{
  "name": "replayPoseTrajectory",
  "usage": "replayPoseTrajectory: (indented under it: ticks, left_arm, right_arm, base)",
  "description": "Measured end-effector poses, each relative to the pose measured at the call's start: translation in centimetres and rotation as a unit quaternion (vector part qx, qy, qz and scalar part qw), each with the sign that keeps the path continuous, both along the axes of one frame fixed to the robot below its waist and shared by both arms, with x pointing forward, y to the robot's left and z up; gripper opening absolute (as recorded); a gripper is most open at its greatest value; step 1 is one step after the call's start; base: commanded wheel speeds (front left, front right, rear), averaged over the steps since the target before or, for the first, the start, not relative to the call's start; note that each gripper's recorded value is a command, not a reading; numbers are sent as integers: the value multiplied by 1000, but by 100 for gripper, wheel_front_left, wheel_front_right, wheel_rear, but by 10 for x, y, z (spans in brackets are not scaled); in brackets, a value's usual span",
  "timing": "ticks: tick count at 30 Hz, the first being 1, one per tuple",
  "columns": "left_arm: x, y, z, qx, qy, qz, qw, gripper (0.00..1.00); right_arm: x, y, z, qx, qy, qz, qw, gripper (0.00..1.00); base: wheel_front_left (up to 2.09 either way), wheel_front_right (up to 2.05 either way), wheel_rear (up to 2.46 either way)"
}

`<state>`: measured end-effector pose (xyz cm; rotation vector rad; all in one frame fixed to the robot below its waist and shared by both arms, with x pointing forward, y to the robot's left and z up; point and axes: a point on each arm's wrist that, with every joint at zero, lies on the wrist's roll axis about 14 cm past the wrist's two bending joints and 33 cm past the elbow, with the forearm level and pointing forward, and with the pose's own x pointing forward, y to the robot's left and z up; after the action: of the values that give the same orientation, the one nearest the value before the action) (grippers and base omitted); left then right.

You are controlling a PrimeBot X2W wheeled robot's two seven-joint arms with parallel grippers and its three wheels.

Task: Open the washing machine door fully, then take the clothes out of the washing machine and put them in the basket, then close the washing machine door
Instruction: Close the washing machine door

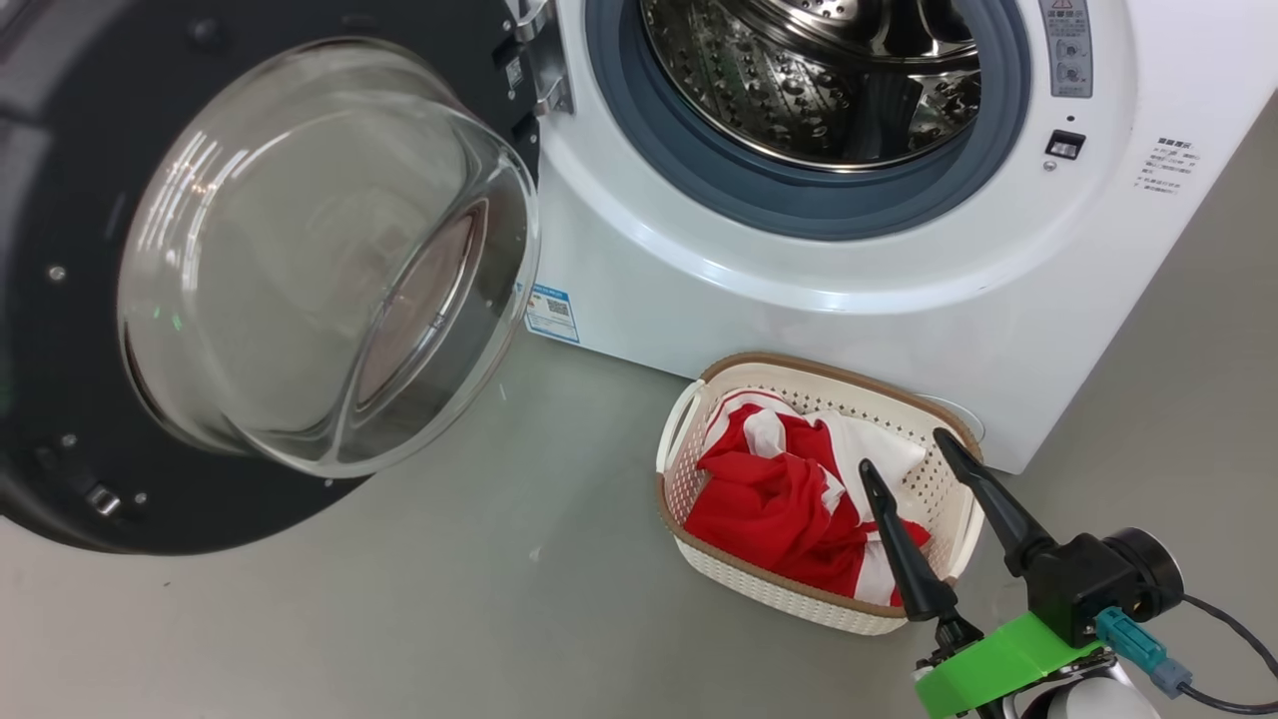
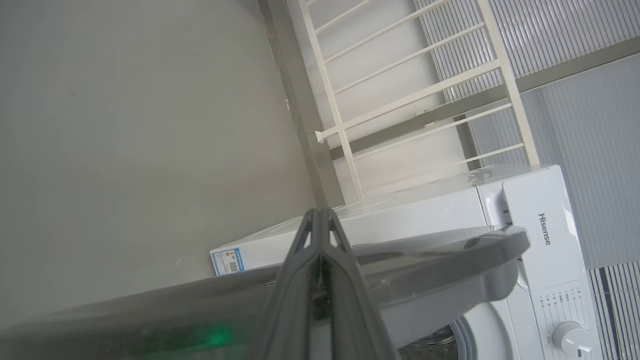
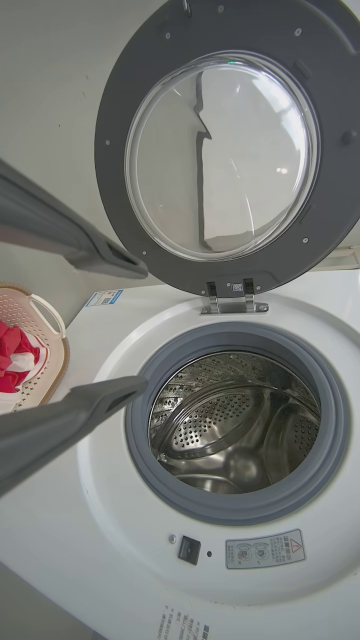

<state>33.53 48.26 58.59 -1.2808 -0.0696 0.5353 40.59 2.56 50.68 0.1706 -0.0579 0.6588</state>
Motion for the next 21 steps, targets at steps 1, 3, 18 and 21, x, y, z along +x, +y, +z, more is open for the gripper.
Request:
replayPoseTrajectory:
  ticks: [1,3,18,21]
  left_arm:
    - [0,-1,0,-2,0,-5,1000,0]
    - [0,-3,0,-2,-1,-15,1000,0]
    - [-3,-28,6,-25,-51,-76,996,0]
    - [-5,-34,6,-28,-62,-84,994,0]
  right_arm:
    - [0,1,0,0,0,1,1000,100]
    - [0,3,-1,0,1,4,1000,100]
    - [-3,16,-2,2,3,24,1000,100]
    - [-3,18,-1,2,2,26,1000,100]
  base:
    - [0,0,0]
    - [0,0,0]
    - [0,0,0]
    - [0,0,0]
